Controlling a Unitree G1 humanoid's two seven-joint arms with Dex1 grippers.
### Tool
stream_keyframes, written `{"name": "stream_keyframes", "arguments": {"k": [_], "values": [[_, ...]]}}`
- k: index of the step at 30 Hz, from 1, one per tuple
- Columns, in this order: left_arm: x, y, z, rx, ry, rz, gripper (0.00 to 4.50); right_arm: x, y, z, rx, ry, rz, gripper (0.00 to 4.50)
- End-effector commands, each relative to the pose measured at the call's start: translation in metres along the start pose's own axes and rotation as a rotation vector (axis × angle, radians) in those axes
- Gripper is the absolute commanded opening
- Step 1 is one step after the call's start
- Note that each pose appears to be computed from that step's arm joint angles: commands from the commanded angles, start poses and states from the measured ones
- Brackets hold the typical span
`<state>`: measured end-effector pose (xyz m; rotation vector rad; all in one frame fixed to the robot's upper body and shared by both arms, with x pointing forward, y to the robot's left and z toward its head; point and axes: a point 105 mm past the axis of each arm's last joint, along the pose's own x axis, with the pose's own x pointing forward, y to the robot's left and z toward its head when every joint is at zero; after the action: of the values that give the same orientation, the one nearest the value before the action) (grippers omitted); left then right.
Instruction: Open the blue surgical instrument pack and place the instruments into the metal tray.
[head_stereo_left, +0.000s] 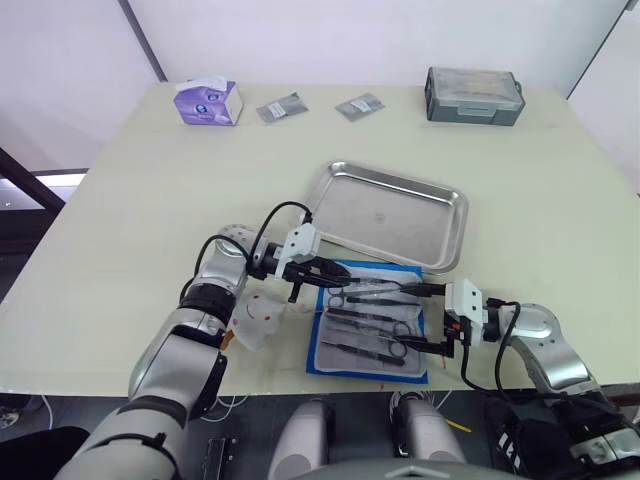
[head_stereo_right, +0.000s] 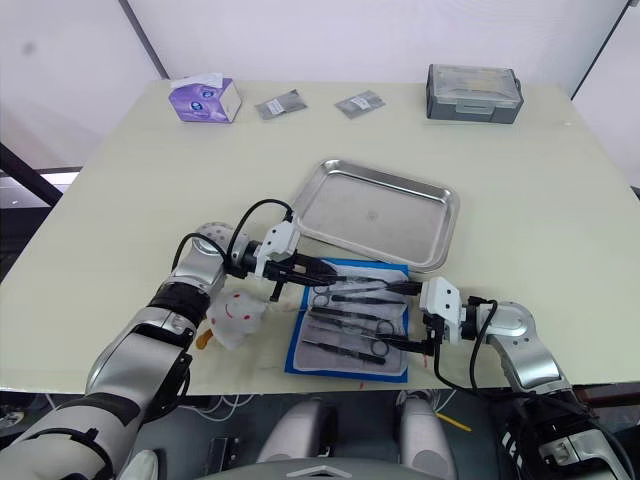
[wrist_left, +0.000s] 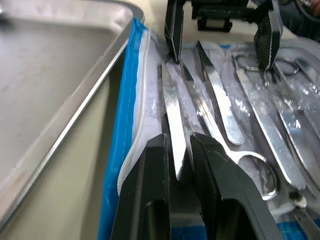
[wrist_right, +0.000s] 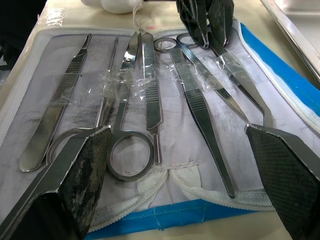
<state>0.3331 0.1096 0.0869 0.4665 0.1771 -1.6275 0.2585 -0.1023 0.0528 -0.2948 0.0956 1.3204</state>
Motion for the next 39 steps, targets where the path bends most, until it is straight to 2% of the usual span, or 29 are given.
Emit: {"name": "stream_keyframes", "arguments": {"k": [1,14,23,26,33,38,39], "values": [[-0.001,0.005,0.003,0.035,0.023,0.008,0.82,0.002,0.014,-0.029,0.097,0.090,0.017,4.50],[0.006,0.001,-0.013,-0.013,0.113,-0.025,0.82,0.003,0.018,-0.028,0.107,0.084,0.021,4.50],[0.004,-0.002,-0.027,-0.077,0.222,-0.035,0.82,0.003,0.019,-0.028,0.111,0.081,0.022,4.50],[0.003,-0.001,-0.031,-0.069,0.290,-0.044,0.82,0.003,0.019,-0.029,0.114,0.081,0.022,4.50],[0.009,-0.005,-0.031,-0.045,0.333,-0.068,0.82,0.004,0.020,-0.029,0.115,0.079,0.023,4.50],[0.012,-0.010,-0.031,-0.066,0.311,-0.077,0.82,0.004,0.019,-0.029,0.114,0.079,0.023,4.50],[0.012,-0.009,-0.030,-0.075,0.299,-0.072,0.31,0.004,0.019,-0.029,0.113,0.080,0.024,4.50]]}}
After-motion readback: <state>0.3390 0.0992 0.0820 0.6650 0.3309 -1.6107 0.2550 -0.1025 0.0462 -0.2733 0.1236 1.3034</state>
